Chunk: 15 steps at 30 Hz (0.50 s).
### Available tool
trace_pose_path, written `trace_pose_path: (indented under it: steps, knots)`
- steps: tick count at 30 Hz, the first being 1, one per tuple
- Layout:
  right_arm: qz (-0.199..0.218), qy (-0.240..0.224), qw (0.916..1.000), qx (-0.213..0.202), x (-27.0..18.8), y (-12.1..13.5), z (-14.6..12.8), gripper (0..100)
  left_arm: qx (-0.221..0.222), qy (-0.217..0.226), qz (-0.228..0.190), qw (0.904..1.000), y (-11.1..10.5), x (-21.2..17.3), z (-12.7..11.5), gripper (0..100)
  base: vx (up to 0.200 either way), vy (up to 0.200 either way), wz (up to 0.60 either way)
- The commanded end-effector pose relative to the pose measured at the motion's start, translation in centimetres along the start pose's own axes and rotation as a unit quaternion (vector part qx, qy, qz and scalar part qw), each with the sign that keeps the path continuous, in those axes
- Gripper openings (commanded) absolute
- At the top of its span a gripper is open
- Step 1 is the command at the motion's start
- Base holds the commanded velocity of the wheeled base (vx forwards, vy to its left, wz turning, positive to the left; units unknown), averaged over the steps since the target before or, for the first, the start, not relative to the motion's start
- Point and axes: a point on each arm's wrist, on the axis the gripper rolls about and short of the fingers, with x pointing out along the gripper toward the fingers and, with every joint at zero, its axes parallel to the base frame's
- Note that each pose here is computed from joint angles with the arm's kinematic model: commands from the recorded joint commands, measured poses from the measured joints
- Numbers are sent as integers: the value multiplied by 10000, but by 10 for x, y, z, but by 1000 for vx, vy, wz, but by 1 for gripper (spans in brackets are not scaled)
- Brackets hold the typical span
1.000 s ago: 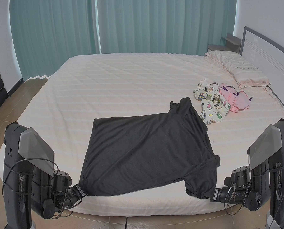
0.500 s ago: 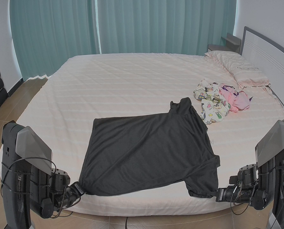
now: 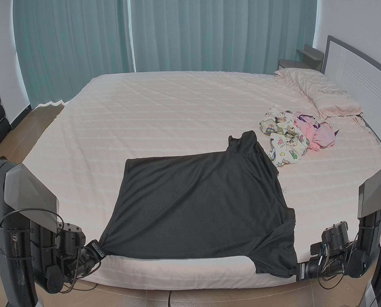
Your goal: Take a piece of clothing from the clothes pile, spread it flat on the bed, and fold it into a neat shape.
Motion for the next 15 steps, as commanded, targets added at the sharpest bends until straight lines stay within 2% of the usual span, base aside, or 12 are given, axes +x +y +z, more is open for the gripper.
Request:
trace_pose_path:
  steps: [1, 11, 15]
  knots:
    - [14, 48, 9999, -160, -9, 3, -3, 0, 139, -142, 75, 9998, 1, -4, 1, 0, 0, 0, 0]
    - [-18, 476, 9974, -534, -25, 12, -13, 0, 265, 43, 265, 9993, 3, -7, -3, 0, 0, 0, 0]
    - [-358, 396, 9966, -626, -27, 14, -13, 0, 355, 197, 351, 9986, 1, -15, -4, 0, 0, 0, 0]
